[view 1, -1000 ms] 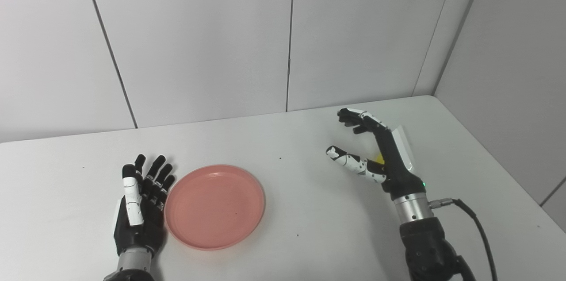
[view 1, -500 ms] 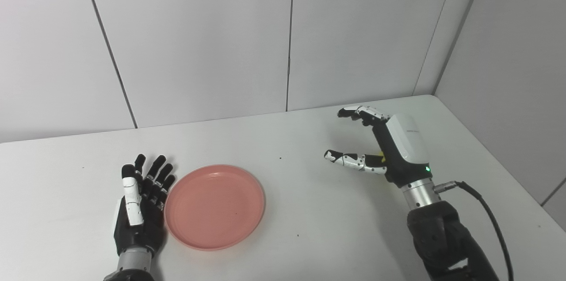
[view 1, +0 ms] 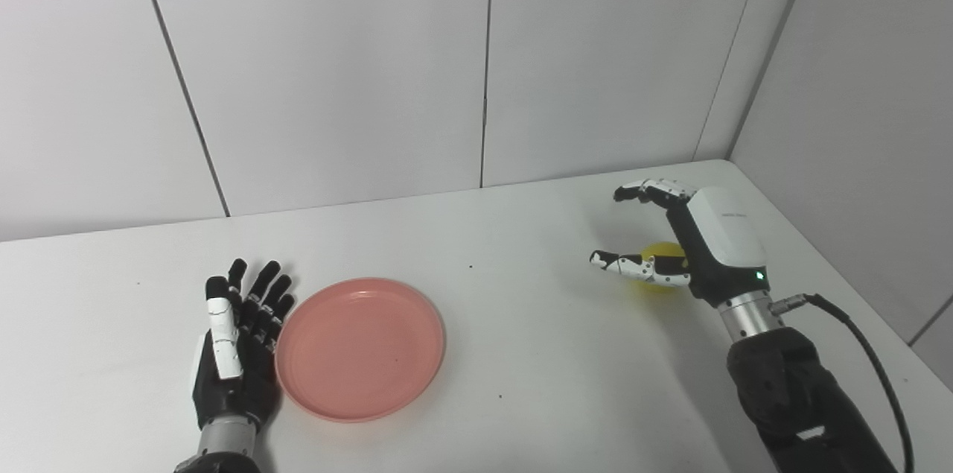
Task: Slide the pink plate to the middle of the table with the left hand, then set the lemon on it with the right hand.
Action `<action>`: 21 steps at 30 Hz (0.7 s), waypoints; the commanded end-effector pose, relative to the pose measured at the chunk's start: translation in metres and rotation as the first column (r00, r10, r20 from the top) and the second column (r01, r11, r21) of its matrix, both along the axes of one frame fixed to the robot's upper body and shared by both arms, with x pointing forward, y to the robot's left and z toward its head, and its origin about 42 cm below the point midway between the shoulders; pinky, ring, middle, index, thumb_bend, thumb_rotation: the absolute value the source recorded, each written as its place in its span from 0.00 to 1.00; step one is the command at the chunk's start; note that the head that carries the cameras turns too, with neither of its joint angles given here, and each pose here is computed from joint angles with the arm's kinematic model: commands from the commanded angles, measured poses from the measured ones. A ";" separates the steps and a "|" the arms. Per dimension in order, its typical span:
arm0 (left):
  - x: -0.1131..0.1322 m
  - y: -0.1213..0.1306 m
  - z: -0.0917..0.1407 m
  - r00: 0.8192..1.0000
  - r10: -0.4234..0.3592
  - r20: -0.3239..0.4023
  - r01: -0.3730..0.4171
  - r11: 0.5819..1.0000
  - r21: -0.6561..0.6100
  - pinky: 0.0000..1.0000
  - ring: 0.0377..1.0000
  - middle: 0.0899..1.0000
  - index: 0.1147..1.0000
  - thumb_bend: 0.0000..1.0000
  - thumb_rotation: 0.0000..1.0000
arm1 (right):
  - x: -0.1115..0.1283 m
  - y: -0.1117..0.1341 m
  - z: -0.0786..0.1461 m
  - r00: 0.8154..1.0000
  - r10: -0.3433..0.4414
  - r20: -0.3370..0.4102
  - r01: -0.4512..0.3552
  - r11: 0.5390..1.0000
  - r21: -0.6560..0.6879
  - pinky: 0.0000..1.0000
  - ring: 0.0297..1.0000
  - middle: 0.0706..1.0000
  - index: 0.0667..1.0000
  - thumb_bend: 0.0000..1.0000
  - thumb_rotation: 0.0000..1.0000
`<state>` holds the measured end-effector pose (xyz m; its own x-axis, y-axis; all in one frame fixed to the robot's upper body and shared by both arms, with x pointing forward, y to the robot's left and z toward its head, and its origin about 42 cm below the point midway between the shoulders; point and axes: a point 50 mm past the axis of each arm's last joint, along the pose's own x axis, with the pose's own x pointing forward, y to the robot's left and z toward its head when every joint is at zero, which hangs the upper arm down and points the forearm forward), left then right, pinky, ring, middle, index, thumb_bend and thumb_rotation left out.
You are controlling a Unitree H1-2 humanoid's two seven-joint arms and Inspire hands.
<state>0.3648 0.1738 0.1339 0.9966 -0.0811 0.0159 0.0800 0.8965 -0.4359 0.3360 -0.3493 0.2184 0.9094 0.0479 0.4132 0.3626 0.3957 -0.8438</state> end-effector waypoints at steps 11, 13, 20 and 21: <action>-0.002 -0.004 -0.003 0.999 -0.015 -0.028 0.015 1.000 -0.016 0.95 0.90 0.88 1.00 0.83 0.85 | 0.005 -0.024 0.020 0.999 -0.028 0.042 0.031 0.998 -0.063 0.63 0.66 0.65 0.61 0.74 0.65; -0.002 -0.004 -0.003 1.000 -0.014 -0.027 0.014 1.000 -0.019 0.95 0.90 0.88 1.00 0.83 0.85 | 0.006 -0.027 0.018 0.999 -0.038 0.038 0.041 0.997 -0.070 0.63 0.66 0.65 0.61 0.74 0.65; -0.002 -0.004 -0.007 0.999 -0.008 -0.035 0.007 1.000 -0.029 0.95 0.89 0.88 1.00 0.82 0.84 | 0.010 -0.036 0.009 0.998 -0.050 0.035 0.053 0.994 -0.092 0.63 0.67 0.66 0.62 0.73 0.68; -0.002 -0.004 -0.007 0.999 -0.007 -0.037 0.006 1.000 -0.029 0.95 0.89 0.88 1.00 0.82 0.84 | 0.011 -0.036 0.007 0.998 -0.051 0.033 0.053 0.994 -0.091 0.65 0.68 0.67 0.63 0.74 0.69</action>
<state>0.3644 0.1723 0.1341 0.9964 -0.0831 0.0157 0.0812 0.8875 -0.4537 0.3403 -0.3827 0.2023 0.9381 0.0005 0.3463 0.3286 0.3149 -0.8904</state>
